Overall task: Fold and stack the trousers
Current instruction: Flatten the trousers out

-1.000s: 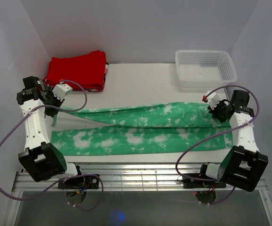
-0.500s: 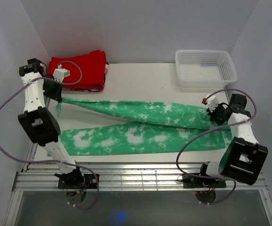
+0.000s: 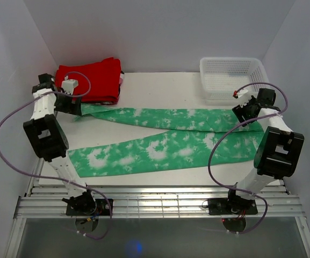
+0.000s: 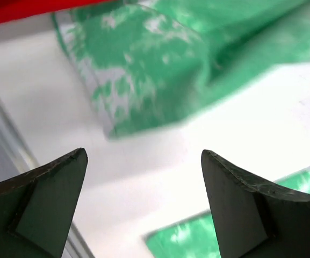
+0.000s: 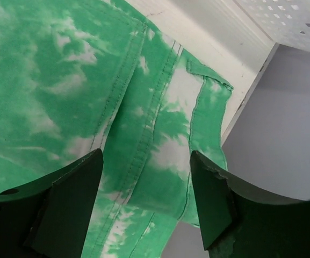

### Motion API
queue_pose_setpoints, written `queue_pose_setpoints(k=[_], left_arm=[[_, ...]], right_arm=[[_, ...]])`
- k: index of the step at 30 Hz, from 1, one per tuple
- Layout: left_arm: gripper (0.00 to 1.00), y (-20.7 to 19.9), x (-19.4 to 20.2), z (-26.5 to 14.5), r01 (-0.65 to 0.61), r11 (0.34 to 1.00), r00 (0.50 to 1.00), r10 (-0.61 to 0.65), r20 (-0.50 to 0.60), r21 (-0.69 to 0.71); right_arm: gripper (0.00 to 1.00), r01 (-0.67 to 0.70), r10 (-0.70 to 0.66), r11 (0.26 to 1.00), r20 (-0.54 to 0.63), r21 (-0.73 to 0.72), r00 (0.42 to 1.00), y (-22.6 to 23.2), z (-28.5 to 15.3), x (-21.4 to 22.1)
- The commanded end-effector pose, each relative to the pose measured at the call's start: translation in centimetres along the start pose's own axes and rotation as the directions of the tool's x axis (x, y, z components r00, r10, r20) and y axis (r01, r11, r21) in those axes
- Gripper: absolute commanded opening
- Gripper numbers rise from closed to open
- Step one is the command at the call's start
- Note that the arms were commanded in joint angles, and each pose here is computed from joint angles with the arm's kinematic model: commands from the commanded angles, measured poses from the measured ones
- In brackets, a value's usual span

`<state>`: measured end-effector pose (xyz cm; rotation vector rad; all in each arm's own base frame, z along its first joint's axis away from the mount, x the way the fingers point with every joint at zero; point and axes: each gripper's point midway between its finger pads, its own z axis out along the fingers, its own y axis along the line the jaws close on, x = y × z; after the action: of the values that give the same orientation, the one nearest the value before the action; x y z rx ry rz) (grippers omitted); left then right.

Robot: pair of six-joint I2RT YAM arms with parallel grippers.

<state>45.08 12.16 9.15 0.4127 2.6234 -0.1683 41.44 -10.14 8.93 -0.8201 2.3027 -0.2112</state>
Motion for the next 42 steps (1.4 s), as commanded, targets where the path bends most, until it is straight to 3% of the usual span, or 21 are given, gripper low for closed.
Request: queue_pose_setpoints(k=[1,6,9,11,14,19,24,29,31,33,34,35,38,39,41,42], left_arm=[[0.98,0.7,-4.2,-8.2,-0.072,0.99,0.945,0.107,0.311,-0.121],[0.98,0.7,1.1,-7.1,-0.078,0.997,0.953,0.073,0.295,0.008],[0.97,0.7,3.2,-5.9,-0.221,0.975,0.935,0.208,0.288,0.01],[0.96,0.6,3.8,-5.2,-0.353,0.935,0.892,0.343,0.296,-0.021],[0.95,0.6,3.6,-4.3,-0.464,0.883,0.823,0.46,0.334,-0.076],[0.91,1.4,3.1,-1.2,-0.547,0.834,0.778,0.536,0.329,-0.065],[0.89,2.0,1.2,1.3,-0.614,0.773,0.703,0.627,0.336,-0.158],[0.85,2.0,1.9,4.6,-0.663,0.736,0.686,0.671,0.282,-0.139],[0.79,2.5,1.5,5.4,-0.658,0.738,0.693,0.671,0.265,-0.15],[0.61,3.2,1.5,5.8,-0.653,0.74,0.702,0.671,0.239,-0.16],[0.52,3.1,1.3,5.8,-0.654,0.738,0.703,0.673,0.23,-0.163],[0.32,3.4,1.4,5.6,-0.658,0.735,0.705,0.678,0.206,-0.166],[0.0,2.8,1.0,2.7,-0.687,0.711,0.697,0.703,0.144,-0.146],[0.0,1.7,2.1,1.7,-0.688,0.72,0.71,0.693,0.125,-0.09],[0.0,1.3,0.8,-2.2,-0.727,0.679,0.672,0.734,0.098,-0.103],[0.0,-0.1,2.7,-3.4,-0.719,0.695,0.693,0.718,0.059,-0.014]], right_arm=[[0.73,-0.004,0.001,0.997,0.039,0.072,0.999,-1.1,-2.3,-1.4],[0.87,0.026,-0.027,0.999,0.072,0.018,0.997,0.9,-4.4,-1.8],[0.87,0.046,-0.043,0.998,0.081,-0.032,0.996,2.2,-4.9,-1.9],[0.86,0.064,-0.059,0.995,0.064,-0.073,0.996,3.3,-4.8,-1.3],[0.84,0.073,-0.068,0.99,0.038,-0.12,0.997,4.7,-4.2,-0.3],[0.82,0.055,-0.058,0.985,-0.011,-0.166,0.998,5.7,-2.8,1.1],[0.81,0.029,-0.037,0.984,-0.044,-0.174,0.998,5.7,-1.8,1.7],[0.81,0.019,-0.028,0.986,-0.046,-0.168,0.999,5.5,-1.7,1.5],[0.8,0.021,-0.029,0.986,-0.047,-0.166,0.998,5.4,-1.8,1.4],[0.8,0.02,-0.029,0.986,-0.048,-0.162,0.998,5.3,-1.9,1.4],[0.79,0.022,-0.03,0.987,-0.047,-0.158,0.998,5.2,-1.9,1.3],[0.78,0.025,-0.032,0.988,-0.045,-0.155,0.999,5.2,-2.0,1.2],[0.74,0.046,-0.051,0.989,-0.03,-0.139,0.998,4.9,-2.6,0.9],[0.72,0.052,-0.057,0.989,-0.033,-0.139,0.998,5.1,-2.6,1.2],[0.69,0.076,-0.079,0.99,-0.019,-0.119,0.997,4.9,-2.8,1.0],[0.69,0.078,-0.081,0.99,-0.018,-0.117,0.997,5.0,-2.8,1.2]])
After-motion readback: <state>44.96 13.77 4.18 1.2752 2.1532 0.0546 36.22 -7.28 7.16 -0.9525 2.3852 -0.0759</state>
